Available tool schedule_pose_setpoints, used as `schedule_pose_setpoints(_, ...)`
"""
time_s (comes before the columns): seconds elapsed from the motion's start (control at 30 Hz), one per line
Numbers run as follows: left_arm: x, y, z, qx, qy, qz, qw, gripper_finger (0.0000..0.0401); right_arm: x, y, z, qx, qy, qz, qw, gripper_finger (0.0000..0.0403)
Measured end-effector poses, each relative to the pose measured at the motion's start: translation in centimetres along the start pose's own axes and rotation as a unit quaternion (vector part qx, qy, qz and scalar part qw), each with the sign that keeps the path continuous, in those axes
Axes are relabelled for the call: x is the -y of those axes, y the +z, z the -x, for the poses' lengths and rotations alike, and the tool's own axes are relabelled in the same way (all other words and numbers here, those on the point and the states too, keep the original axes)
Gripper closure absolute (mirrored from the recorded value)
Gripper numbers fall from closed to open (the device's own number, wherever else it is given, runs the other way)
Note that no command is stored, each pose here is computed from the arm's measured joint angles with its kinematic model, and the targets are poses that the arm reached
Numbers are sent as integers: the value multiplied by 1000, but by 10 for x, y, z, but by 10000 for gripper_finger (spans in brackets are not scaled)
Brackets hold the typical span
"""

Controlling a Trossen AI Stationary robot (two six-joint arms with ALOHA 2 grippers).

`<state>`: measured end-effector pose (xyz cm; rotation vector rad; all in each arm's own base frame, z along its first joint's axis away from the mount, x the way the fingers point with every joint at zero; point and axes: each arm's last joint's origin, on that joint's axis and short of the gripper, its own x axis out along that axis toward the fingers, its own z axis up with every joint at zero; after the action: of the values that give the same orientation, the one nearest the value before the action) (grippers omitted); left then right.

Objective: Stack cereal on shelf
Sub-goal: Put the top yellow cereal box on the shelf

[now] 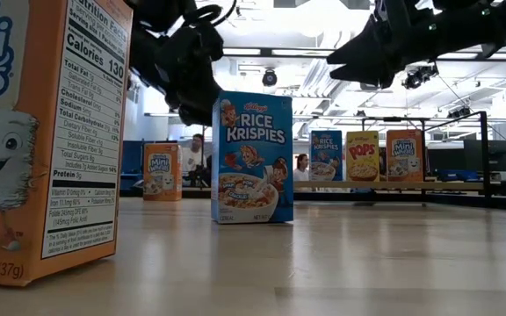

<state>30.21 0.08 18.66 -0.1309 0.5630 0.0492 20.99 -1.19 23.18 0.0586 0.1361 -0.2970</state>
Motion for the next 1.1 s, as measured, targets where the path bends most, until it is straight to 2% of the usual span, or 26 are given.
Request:
schedule_pose_setpoints(0.27, 2, -1, -4, -7, -3, -3, 1000, 214, -4, 0, 0, -4, 60, 0, 998, 130)
schedule_pose_setpoints(0.4, 6, -1, -4, -5, -8, 1, 1000, 214, -4, 2, 0, 8, 73, -4, 997, 130)
schedule_pose_setpoints(0.6, 6, 2, -4, 10, -9, 26, 1000, 214, -5, 6, 1, 20, 88, -45, 995, 130)
schedule_pose_setpoints(0.73, 6, 4, -4, 22, -11, 30, 999, 214, -7, 1, -1, -2, 114, -44, 993, 130)
schedule_pose_setpoints(0.83, 6, 4, -4, 22, -11, 31, 999, 214, -10, -5, -5, -16, 109, -47, 993, 130)
schedule_pose_setpoints(0.93, 7, 4, -4, 21, -19, 30, 999, 214, -15, -11, -11, -35, 98, -24, 994, 128)
schedule_pose_setpoints(1.1, 7, 4, -4, 19, -27, 5, 999, 214, -30, -14, -29, -70, 107, -11, 992, 99)
